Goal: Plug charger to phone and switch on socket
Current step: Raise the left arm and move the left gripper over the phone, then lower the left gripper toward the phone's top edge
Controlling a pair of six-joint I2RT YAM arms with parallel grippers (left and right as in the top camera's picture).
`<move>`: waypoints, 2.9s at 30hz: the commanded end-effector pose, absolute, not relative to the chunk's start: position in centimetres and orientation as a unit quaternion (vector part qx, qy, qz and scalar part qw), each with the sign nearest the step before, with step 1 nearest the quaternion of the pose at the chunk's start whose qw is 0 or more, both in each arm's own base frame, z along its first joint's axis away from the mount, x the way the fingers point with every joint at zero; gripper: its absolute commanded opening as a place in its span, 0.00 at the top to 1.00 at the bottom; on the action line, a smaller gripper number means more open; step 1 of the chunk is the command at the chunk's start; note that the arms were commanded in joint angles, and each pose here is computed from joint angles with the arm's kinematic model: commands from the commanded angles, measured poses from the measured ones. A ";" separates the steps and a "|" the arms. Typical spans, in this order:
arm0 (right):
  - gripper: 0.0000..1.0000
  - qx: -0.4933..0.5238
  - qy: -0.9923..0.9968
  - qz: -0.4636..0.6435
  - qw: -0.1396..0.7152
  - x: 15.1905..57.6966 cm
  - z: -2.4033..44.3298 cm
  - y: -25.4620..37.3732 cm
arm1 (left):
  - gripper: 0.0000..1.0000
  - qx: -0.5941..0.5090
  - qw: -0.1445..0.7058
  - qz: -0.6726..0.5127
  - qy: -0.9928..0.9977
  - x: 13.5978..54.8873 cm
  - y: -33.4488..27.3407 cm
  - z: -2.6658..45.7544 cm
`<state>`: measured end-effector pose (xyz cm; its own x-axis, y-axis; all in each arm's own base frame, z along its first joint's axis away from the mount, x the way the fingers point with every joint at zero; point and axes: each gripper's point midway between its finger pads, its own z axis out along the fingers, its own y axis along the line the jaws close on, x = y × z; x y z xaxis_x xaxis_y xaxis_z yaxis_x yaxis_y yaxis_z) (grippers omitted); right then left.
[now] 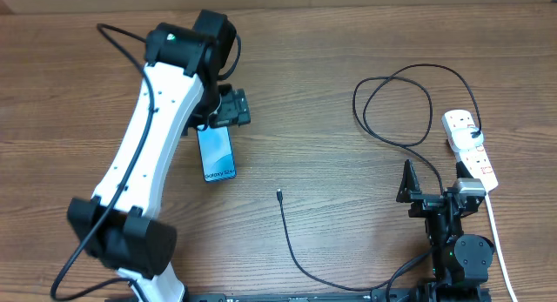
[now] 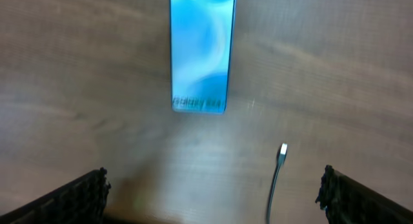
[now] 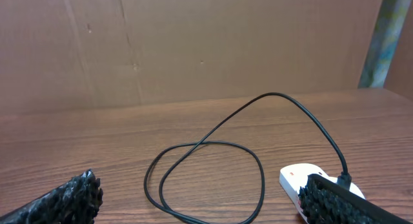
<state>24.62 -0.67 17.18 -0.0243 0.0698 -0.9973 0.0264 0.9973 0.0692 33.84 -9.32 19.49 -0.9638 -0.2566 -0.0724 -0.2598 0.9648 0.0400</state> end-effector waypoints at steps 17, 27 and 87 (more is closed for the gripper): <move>0.00 0.034 0.716 0.009 0.698 24.7 16.9 -0.9 | 0.00 -0.079 0.007 -0.021 0.997 38.7 -11.5 13.2; 0.00 0.034 0.716 0.009 0.698 24.7 16.9 -0.9 | 0.00 -0.109 -0.020 -0.018 0.994 38.1 -7.5 13.3; 0.00 0.034 0.716 0.009 0.698 24.7 16.9 -0.9 | 0.00 -0.113 -0.046 -0.028 0.992 36.1 -9.7 7.8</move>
<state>24.62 -0.67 17.17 -0.0247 0.0695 -0.9973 0.0264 0.9973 0.0688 35.98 -9.97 8.71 -0.9752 -0.2069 0.0791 -0.2111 0.9763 -0.0486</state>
